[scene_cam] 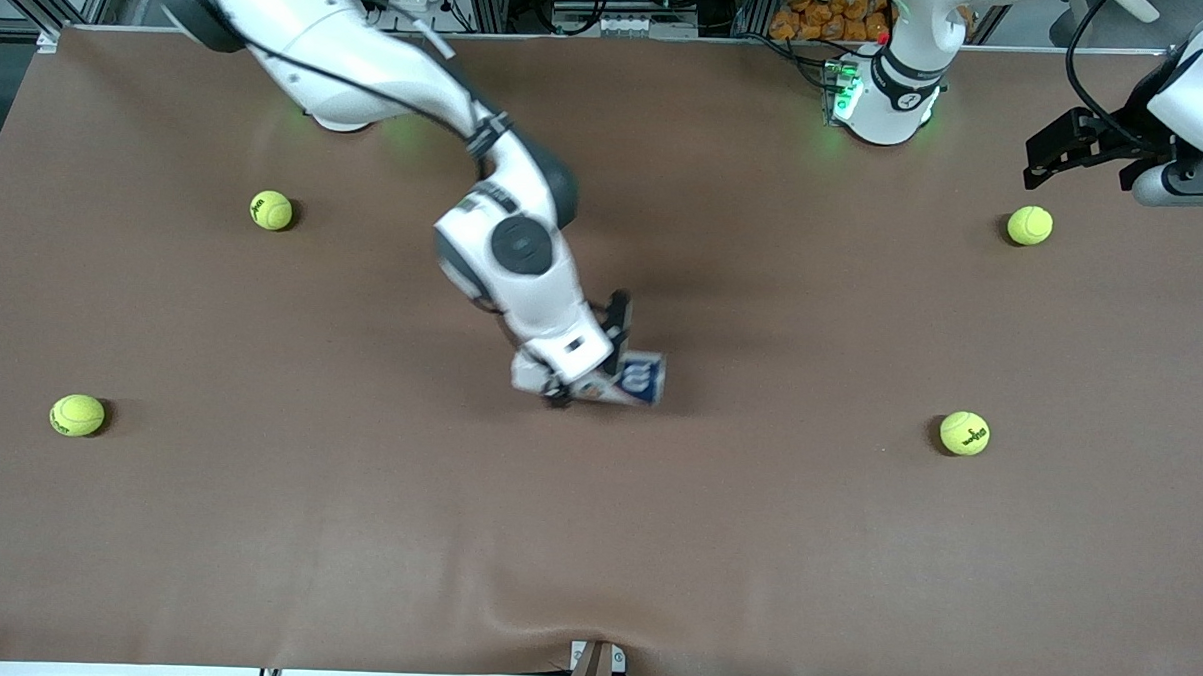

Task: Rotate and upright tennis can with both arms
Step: 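Carry the can with the right gripper to the table center, lay it down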

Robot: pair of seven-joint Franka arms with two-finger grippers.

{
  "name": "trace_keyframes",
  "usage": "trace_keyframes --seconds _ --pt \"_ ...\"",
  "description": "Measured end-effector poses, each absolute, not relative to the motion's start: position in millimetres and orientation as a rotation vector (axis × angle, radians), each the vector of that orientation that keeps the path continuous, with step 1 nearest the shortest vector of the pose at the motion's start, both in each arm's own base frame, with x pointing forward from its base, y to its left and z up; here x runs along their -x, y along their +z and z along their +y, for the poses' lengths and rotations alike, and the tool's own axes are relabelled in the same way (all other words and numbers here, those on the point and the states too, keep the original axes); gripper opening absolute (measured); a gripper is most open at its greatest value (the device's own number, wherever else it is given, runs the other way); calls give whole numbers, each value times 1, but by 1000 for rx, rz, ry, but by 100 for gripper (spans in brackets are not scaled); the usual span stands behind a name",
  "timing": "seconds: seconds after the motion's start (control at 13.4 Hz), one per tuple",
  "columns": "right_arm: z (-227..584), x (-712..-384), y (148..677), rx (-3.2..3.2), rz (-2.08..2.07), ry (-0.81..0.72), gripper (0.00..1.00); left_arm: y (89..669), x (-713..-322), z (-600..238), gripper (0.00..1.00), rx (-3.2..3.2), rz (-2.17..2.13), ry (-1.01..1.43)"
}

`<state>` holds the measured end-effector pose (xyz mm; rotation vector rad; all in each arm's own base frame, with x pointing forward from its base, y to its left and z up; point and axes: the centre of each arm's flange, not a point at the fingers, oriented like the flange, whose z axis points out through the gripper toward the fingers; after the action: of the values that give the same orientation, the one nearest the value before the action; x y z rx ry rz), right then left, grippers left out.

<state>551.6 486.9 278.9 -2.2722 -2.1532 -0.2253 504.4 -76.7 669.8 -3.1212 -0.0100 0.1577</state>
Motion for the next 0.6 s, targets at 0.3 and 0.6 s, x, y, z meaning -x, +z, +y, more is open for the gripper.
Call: trace_keyframes --seconds 0.3,0.6 --pt "498 -512 221 2189 -2200 -222 82 665 -508 -77 100 3121 -9 169" --pt "487 -513 209 2203 -2195 -196 81 657 -516 -77 100 3124 -9 170"
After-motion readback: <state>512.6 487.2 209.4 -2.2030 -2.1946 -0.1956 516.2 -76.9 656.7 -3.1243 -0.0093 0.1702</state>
